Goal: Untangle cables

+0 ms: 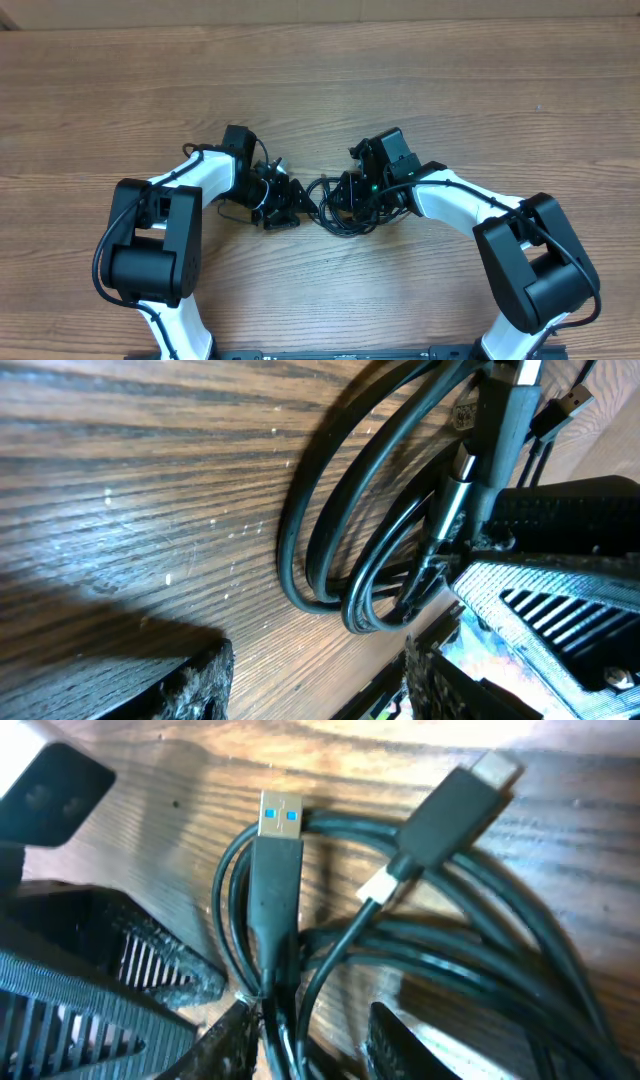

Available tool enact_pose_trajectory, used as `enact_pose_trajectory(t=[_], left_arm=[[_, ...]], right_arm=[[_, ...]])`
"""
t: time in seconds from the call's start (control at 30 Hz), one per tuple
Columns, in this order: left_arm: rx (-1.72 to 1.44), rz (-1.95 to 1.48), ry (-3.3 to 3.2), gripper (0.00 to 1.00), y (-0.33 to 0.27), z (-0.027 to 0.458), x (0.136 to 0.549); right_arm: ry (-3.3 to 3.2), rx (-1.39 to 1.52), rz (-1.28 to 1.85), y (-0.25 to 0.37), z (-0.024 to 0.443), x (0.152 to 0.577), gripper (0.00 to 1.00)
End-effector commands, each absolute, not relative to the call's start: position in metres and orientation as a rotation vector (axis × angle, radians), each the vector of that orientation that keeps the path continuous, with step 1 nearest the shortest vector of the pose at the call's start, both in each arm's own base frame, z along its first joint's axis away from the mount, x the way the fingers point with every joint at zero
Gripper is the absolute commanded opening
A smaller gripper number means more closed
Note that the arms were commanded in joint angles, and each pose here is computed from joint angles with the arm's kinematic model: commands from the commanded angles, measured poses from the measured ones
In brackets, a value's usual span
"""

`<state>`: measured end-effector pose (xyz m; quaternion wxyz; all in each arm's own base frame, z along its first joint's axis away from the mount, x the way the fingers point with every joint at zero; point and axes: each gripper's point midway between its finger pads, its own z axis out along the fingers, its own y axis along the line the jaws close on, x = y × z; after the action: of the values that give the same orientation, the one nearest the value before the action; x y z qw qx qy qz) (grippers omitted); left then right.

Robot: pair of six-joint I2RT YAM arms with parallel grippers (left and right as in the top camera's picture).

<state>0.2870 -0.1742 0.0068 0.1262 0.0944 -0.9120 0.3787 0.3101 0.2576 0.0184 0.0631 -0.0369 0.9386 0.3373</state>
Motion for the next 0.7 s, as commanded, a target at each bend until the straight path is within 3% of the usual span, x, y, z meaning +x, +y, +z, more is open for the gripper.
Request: enact_pose_trajectory(t=[0.0,0.13,0.4,0.67], left_arm=[[0.337,0.479,-2.772,0.59,-0.105,-0.069,0.254],[0.337,0.475,-2.773,0.59,-0.105,-0.07,0.254],[0.337,0.475,-2.773,0.52,-0.105,-0.07,0.254],[0.334,0.482,-2.79,0.52,-0.105,-0.069,0.26]], right_arm=[[2.723,-0.191,1.119,0.269,0.066,0.314,0.35],[2.686,-0.199,1.112,0.266,0.09,0.311,0.37],[2.935,-0.103,1.043,0.246,0.066,0.27,0.43],[2.939,-0.039,0.807,0.224,0.048,0.281,0.45]])
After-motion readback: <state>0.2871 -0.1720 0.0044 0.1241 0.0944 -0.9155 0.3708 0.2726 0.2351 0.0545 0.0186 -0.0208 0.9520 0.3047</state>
